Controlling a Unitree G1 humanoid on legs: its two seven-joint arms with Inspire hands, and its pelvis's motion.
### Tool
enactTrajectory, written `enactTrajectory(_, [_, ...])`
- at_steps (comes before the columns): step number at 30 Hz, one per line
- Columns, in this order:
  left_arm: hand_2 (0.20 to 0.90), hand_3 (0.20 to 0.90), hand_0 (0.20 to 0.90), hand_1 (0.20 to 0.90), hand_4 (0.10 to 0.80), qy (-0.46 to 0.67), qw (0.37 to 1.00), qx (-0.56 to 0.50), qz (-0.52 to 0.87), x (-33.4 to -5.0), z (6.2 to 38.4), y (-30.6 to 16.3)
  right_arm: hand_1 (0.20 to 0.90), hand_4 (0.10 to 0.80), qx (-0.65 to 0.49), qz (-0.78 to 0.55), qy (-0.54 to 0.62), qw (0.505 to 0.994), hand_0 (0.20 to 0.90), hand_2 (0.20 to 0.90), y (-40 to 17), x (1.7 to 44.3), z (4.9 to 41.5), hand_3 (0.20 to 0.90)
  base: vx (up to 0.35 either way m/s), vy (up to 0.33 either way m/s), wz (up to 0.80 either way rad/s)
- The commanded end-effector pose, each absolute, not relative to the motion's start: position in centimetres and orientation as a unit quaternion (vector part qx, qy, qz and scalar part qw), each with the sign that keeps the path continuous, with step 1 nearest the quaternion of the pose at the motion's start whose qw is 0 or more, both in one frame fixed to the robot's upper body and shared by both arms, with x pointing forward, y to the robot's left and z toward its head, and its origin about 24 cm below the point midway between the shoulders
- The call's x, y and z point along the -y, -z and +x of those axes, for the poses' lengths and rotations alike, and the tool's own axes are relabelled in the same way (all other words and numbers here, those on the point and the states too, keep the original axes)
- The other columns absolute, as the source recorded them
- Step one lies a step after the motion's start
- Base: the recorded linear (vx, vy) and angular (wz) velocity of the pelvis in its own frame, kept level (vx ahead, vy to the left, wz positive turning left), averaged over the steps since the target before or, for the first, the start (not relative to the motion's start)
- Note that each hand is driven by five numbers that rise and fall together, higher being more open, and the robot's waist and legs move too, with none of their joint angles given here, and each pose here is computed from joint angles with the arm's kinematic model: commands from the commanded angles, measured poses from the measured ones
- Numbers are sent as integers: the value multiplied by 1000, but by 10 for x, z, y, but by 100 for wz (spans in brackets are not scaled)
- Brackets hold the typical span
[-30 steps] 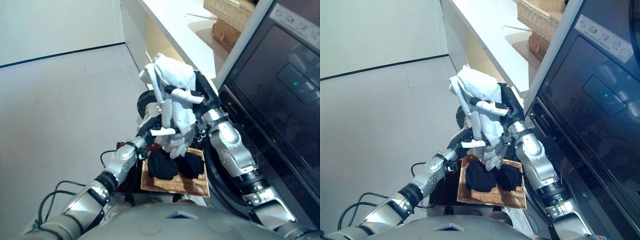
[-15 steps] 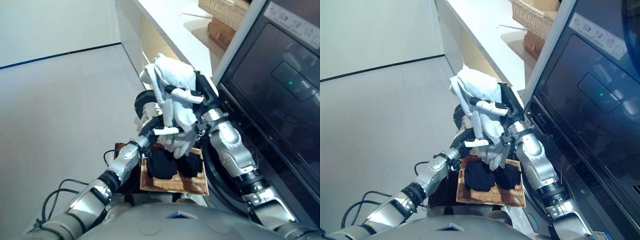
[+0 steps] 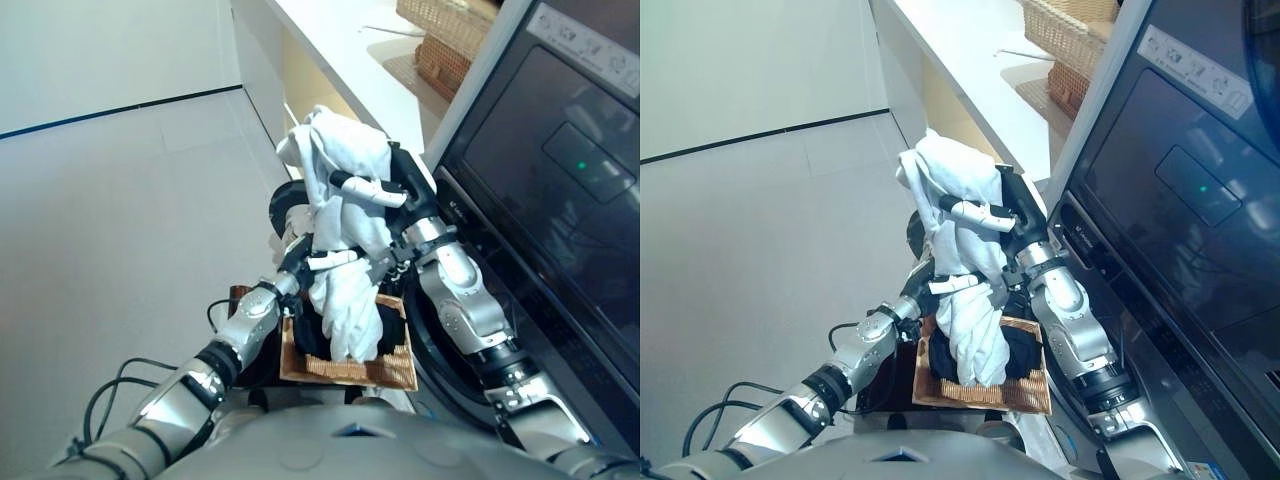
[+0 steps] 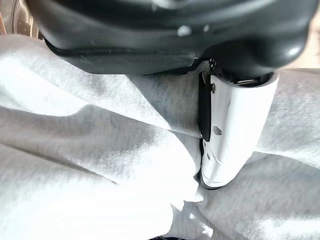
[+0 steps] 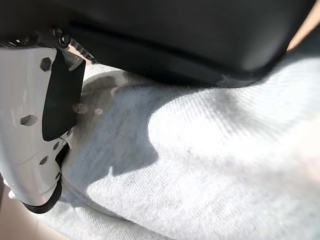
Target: Pick up the clothes and place them into the washing machine
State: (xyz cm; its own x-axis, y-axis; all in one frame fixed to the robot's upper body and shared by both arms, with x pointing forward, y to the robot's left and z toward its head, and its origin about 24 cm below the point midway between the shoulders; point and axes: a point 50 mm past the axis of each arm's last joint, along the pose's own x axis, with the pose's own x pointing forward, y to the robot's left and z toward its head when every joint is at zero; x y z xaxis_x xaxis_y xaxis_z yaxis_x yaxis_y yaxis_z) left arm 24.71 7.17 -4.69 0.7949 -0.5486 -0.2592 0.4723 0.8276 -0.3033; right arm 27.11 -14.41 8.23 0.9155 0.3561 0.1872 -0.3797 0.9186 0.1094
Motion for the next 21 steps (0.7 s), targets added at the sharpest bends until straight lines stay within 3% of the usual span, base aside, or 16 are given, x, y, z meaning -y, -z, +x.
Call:
enactTrajectory(1, [200,200,200,200,300,318,937,-50,-138,-36,284,-7,200,300,264,126,-221,930,200,200,-160,128,281,200,0,0,0])
enactTrajectory(14, [200,200,200,200,300,292,949,-23,-120,-52,291,-15,200,300,270,127,-218,929,200,200,-160,132,275,200,0,0,0])
enactTrajectory(21, [200,200,200,200,300,233,969,7,-80,-80,305,-24,200,300,276,139,-208,928,200,200,-154,143,259,200,0,0,0])
